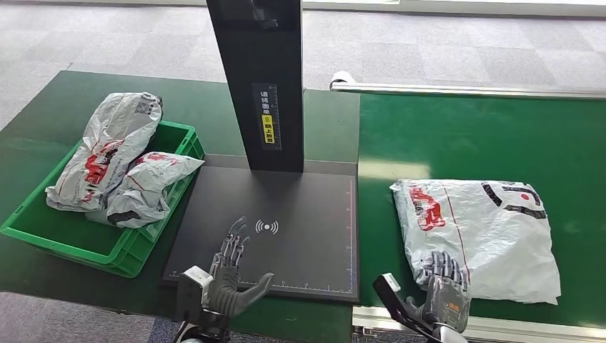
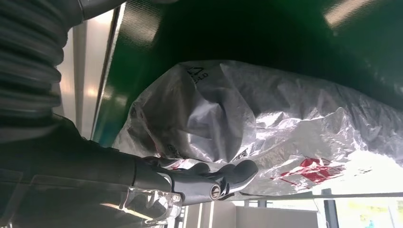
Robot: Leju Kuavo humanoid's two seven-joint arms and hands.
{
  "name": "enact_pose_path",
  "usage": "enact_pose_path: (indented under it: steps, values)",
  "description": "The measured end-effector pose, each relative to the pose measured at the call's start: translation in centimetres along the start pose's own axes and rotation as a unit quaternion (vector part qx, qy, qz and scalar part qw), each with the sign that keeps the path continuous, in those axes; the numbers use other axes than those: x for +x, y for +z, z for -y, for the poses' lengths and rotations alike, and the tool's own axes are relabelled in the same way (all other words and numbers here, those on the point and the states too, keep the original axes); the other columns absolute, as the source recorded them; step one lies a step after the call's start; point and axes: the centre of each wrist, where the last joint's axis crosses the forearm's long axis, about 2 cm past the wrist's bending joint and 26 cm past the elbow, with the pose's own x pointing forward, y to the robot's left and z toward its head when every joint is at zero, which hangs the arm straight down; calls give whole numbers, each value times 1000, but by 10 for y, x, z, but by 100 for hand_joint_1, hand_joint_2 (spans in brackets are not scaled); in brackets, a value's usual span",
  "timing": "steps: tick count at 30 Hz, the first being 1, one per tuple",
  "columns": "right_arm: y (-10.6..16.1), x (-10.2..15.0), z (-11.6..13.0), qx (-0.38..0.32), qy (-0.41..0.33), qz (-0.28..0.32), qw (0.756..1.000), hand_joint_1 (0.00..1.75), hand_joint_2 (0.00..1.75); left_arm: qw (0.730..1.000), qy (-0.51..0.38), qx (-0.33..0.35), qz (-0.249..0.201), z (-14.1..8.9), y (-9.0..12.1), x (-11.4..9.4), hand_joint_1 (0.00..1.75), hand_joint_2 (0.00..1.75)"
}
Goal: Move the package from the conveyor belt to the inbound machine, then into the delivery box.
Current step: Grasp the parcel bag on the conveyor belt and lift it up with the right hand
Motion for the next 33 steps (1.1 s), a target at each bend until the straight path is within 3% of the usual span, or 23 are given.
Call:
enact_pose_path:
  steps: [4, 5, 16, 20, 24, 27, 33]
  values:
    - [2, -4, 4, 7, 5, -32, 999, 169, 175, 1000, 1, 3, -1, 0, 2, 1, 0, 175]
    - [2, -6, 5, 8, 3, -38, 999, 175, 175, 1000, 0, 3, -1, 0, 2, 1, 0, 175]
    - [3, -5, 9, 2, -46, -45, 998, 175, 175, 1000, 0, 12, -1, -4, 5, 2, 0, 175]
    - [4, -4, 13, 2, -112, -28, 993, 175, 175, 1000, -2, 17, -2, -5, 6, 1, 0, 175]
    - [2, 0, 23, 15, -279, -2, 960, 175, 175, 1000, -5, 20, 0, -6, 7, 1, 0, 175]
    - [-1, 2, 42, -16, -376, 22, 926, 175, 175, 1000, -13, 20, 7, -8, 8, 1, 0, 175]
    - [-9, 0, 88, -99, -437, 96, 889, 175, 175, 999, -37, 24, 21, -18, 7, 1, 0, 175]
